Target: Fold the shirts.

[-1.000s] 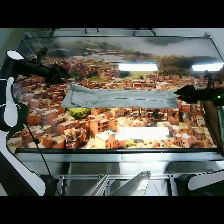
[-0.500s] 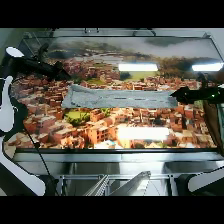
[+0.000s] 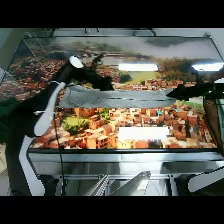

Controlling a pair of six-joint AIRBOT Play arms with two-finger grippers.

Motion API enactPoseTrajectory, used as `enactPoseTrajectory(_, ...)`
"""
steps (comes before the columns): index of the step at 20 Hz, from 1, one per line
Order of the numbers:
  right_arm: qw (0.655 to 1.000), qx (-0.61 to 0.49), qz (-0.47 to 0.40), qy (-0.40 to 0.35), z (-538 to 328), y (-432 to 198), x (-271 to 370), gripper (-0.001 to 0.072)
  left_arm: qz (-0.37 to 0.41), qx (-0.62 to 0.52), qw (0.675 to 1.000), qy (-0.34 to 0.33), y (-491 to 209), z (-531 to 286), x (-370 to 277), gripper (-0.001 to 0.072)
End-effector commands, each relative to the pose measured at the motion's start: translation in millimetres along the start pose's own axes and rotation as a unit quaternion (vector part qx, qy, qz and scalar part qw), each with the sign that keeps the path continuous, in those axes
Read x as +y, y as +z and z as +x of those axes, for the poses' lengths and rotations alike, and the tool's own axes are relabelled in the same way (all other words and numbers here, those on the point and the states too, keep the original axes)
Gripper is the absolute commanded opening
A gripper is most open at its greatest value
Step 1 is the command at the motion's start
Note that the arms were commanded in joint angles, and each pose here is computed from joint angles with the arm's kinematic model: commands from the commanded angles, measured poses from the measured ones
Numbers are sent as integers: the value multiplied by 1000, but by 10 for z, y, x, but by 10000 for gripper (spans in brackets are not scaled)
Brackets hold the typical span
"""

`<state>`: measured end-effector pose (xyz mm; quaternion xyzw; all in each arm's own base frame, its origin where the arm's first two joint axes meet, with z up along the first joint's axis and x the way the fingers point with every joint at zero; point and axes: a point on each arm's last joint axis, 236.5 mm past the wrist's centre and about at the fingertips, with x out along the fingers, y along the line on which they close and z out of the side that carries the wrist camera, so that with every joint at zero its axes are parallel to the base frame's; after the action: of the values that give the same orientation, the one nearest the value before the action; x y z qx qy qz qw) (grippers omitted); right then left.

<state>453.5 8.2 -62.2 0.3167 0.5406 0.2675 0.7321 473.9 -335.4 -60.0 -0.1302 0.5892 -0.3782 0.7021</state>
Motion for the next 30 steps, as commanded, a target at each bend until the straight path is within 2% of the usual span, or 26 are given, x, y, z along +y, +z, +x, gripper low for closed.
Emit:
enactPoseTrajectory(1,1000,2,-9,16,-306,-54,144,19,27,14,998,62,-92,747,-123,13)
enactPoseTrajectory(3,1000,-2,-11,19,-460,-70,184,19,36,34,996,78,-196,933,-153,13)
enactPoseTrajectory(6,1000,-12,-10,22,-683,-90,189,19,18,43,997,60,-304,1021,-229,14)
enactPoseTrajectory(7,1000,-18,-8,21,-767,-91,179,19,7,43,999,26,-302,1022,-398,15)
enactPoseTrajectory(9,999,-31,-5,13,-972,-80,129,18,28,21,992,-123,-135,772,-1156,14)
enactPoseTrajectory(10,999,-37,-1,-5,-1120,-73,61,18,53,-14,977,-208,30,424,-1614,14)
enactPoseTrajectory(11,998,-40,10,-36,-1316,-74,-44,19,72,-50,960,-265,174,41,-1924,14)
enactPoseTrajectory(12,997,-45,16,-65,-1519,-69,-124,18,91,-83,948,-292,284,-352,-2070,14)
enactPoseTrajectory(16,987,-113,38,-112,-2202,113,40,18,101,-74,949,-288,148,-1392,-1631,14)
enactPoseTrajectory(19,992,-106,20,-64,-2020,183,674,19,45,-105,954,-279,55,-1956,-1170,14)
enactPoseTrajectory(25,995,-2,-102,-11,-299,101,2265,19,-1,-155,946,-284,-321,-2700,-1012,14)
enactPoseTrajectory(30,989,34,-138,-28,1472,-339,2830,19,-11,-169,946,-278,-692,-2834,-1068,15)
